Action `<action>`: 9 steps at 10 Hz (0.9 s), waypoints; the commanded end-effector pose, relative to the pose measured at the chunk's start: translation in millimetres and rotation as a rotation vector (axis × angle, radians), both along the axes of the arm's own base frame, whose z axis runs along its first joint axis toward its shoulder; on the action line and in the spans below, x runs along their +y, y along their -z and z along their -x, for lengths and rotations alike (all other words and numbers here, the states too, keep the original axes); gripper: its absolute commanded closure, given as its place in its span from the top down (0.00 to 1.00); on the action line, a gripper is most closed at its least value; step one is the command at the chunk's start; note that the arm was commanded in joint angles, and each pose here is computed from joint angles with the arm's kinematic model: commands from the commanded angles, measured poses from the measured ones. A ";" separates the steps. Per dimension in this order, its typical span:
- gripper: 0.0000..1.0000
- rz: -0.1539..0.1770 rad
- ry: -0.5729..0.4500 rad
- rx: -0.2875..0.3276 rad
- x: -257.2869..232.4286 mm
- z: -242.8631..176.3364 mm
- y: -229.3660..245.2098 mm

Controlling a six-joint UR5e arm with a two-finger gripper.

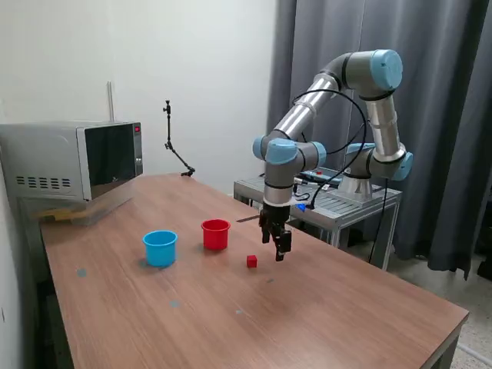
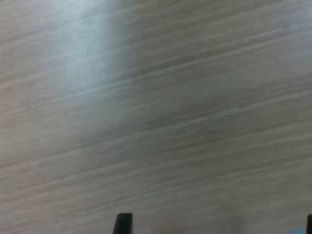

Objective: Place red objects in the red bin, and blue objects in the blue bin.

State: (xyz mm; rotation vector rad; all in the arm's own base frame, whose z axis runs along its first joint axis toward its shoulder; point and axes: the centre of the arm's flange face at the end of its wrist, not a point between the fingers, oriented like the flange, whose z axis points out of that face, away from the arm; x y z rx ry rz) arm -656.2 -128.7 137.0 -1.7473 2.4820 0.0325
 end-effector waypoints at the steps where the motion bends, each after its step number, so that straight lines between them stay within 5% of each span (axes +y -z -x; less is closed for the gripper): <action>1: 1.00 0.003 0.009 -0.003 2.9 2.0 5.9; 9: 1.00 -0.031 0.119 0.030 36.3 34.1 14.6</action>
